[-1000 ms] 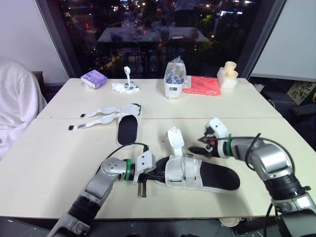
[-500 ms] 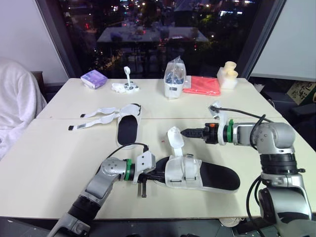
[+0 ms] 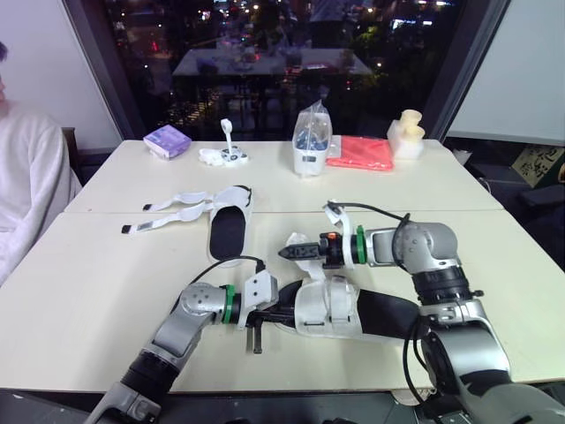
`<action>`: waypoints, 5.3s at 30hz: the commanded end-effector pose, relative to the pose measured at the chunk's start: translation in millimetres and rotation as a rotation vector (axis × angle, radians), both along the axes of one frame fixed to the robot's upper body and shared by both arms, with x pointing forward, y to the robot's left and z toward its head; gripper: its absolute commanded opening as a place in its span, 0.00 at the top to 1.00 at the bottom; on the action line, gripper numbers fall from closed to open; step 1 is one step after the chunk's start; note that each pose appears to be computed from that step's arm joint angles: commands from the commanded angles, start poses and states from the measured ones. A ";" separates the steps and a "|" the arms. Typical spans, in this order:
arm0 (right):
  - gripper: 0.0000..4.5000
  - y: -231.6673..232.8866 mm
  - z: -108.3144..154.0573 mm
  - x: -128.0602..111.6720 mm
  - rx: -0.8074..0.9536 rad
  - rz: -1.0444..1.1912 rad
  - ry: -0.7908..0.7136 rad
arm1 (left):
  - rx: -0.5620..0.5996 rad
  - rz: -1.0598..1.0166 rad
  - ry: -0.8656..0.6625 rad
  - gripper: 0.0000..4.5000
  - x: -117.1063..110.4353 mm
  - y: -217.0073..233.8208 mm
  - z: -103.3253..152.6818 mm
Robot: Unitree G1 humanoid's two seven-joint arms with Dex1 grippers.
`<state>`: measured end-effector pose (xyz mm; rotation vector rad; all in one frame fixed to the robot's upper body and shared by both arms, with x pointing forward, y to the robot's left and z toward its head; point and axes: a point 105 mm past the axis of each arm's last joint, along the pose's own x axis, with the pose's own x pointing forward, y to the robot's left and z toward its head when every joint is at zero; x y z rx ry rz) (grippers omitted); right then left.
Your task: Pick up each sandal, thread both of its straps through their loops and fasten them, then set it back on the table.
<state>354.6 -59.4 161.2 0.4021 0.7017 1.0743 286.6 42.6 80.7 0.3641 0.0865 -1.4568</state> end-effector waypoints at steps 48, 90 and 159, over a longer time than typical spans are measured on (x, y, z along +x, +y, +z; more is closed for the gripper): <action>0.99 -13.9 53.1 -87.2 -0.349 0.276 -1.314 | 0.028 0.011 0.061 1.00 -8.5 -1.8 -17.5; 0.01 -74.1 -43.6 -160.1 -0.508 0.893 -1.970 | 0.044 -0.029 0.078 1.00 -12.5 -4.1 -16.6; 0.76 -66.9 -53.8 -142.1 -0.186 0.246 -0.059 | 0.059 0.065 -0.012 1.00 -5.6 -7.1 -25.7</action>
